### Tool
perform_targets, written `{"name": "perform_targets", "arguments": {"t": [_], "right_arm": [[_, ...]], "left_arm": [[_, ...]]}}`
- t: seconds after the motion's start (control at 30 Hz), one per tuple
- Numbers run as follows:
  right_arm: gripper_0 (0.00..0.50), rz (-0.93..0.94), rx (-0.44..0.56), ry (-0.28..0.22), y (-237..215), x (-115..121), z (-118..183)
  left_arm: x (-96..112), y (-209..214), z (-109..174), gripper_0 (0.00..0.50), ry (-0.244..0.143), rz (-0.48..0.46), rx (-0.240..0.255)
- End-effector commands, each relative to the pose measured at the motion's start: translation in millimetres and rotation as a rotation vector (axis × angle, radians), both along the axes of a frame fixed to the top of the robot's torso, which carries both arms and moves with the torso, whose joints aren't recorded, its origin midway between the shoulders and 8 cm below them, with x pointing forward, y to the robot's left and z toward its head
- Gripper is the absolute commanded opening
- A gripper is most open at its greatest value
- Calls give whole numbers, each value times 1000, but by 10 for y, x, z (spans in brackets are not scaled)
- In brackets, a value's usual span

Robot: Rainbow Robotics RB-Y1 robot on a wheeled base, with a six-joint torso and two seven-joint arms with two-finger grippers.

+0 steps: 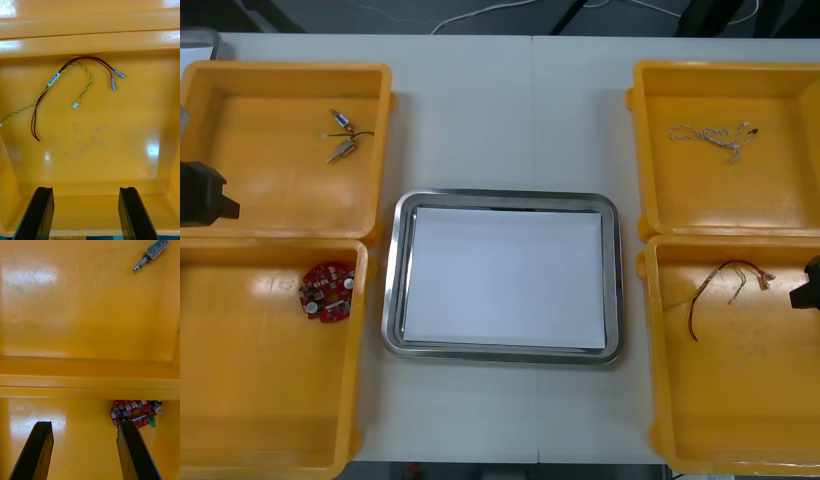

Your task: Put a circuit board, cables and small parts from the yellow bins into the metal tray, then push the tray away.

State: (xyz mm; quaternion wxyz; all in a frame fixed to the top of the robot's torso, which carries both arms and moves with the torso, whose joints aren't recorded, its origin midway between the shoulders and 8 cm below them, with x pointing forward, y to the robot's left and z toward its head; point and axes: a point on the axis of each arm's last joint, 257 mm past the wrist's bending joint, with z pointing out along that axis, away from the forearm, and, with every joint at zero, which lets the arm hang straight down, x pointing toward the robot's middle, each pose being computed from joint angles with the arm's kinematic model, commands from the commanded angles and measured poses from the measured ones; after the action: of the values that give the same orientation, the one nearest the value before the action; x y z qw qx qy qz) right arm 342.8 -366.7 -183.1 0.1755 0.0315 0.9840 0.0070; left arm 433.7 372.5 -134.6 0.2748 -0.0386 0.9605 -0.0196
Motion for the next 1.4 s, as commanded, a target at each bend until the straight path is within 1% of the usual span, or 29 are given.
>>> {"name": "perform_targets", "arguments": {"t": [0.03, 0.97, 1.0, 1.03, 1.07, 1.1, 1.2, 1.3, 1.4], "right_arm": [[500, -14, -35, -36, -117, 10, 126], [500, -14, -35, -36, -117, 10, 126], [500, -14, -35, -36, -117, 10, 126], [500, -14, -35, -36, -117, 10, 126], [500, -4, 0, 13, -9, -108, -72], [500, -2, 18, 20, 39, -127, -113], [500, 9, 28, -2, 116, -110, -74], [500, 14, 41, -2, 173, -122, -94], [500, 12, 60, -6, 233, -130, -128]], "left_arm": [[-13, 183, 208, 500, -37, 71, 6], [-13, 183, 208, 500, -37, 71, 6], [-96, 172, -4, 500, 8, 5, 29], [-99, 170, -14, 500, 9, 7, 27], [-107, 178, -23, 500, 11, 10, 23], [-101, 173, -2, 500, 7, 4, 23], [-107, 164, -6, 500, 8, -2, 20], [-125, 167, 3, 500, 4, -6, 19], [-181, 164, -21, 500, 1, -5, 30]]}}
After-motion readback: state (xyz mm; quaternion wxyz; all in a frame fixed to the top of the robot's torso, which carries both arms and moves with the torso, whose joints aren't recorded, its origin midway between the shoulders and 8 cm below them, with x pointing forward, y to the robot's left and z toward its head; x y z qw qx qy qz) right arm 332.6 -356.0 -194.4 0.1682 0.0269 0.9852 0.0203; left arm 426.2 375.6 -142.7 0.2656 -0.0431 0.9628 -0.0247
